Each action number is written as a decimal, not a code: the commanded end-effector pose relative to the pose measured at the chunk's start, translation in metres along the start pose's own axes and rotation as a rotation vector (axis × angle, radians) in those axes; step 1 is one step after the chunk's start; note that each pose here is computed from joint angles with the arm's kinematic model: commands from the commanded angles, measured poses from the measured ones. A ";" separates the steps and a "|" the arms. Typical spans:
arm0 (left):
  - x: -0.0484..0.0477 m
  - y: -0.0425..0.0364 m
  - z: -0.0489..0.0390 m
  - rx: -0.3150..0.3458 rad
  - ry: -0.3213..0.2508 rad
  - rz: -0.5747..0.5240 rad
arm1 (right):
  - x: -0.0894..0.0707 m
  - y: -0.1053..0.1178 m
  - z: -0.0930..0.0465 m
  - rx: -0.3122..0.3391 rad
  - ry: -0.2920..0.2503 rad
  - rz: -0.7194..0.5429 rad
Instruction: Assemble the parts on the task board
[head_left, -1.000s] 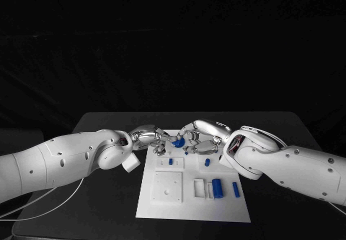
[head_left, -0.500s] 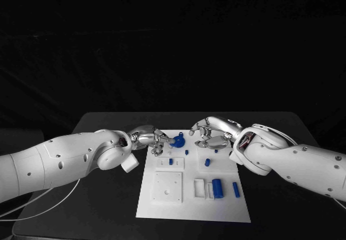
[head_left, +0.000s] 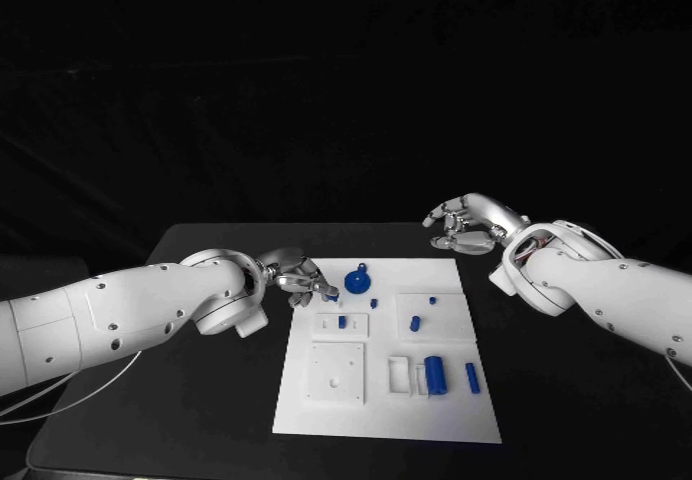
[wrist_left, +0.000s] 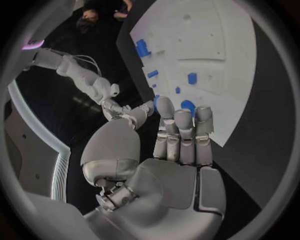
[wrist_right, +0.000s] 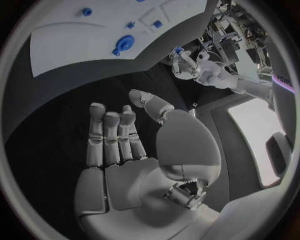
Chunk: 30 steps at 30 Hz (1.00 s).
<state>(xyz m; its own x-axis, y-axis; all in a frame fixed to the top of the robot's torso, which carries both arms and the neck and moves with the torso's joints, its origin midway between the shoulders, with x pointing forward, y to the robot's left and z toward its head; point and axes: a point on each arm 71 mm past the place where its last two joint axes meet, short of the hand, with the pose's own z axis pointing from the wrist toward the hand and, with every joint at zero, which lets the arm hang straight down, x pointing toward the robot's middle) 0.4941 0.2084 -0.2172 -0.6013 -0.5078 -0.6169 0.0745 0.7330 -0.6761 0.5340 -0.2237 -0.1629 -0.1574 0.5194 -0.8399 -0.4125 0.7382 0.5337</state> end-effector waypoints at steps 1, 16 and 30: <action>-0.0046 0.0059 0.0008 -0.173 -0.068 0.195 | -0.013 -0.006 0.003 0.021 -0.055 0.057; 0.0133 0.0116 0.0100 -0.281 -0.124 0.277 | -0.071 -0.011 0.015 0.065 -0.175 0.088; 0.0213 0.0096 0.0197 -0.267 -0.152 0.234 | -0.073 0.004 0.017 0.048 -0.175 0.156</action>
<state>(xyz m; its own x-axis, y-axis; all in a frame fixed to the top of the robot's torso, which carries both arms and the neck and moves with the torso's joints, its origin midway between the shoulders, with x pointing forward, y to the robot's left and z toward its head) 0.4966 0.1970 -0.2465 -0.4894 -0.3367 -0.8044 -0.0165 0.9259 -0.3775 0.5598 -0.2536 -0.0981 -0.0471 0.6790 -0.7327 -0.3512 0.6754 0.6485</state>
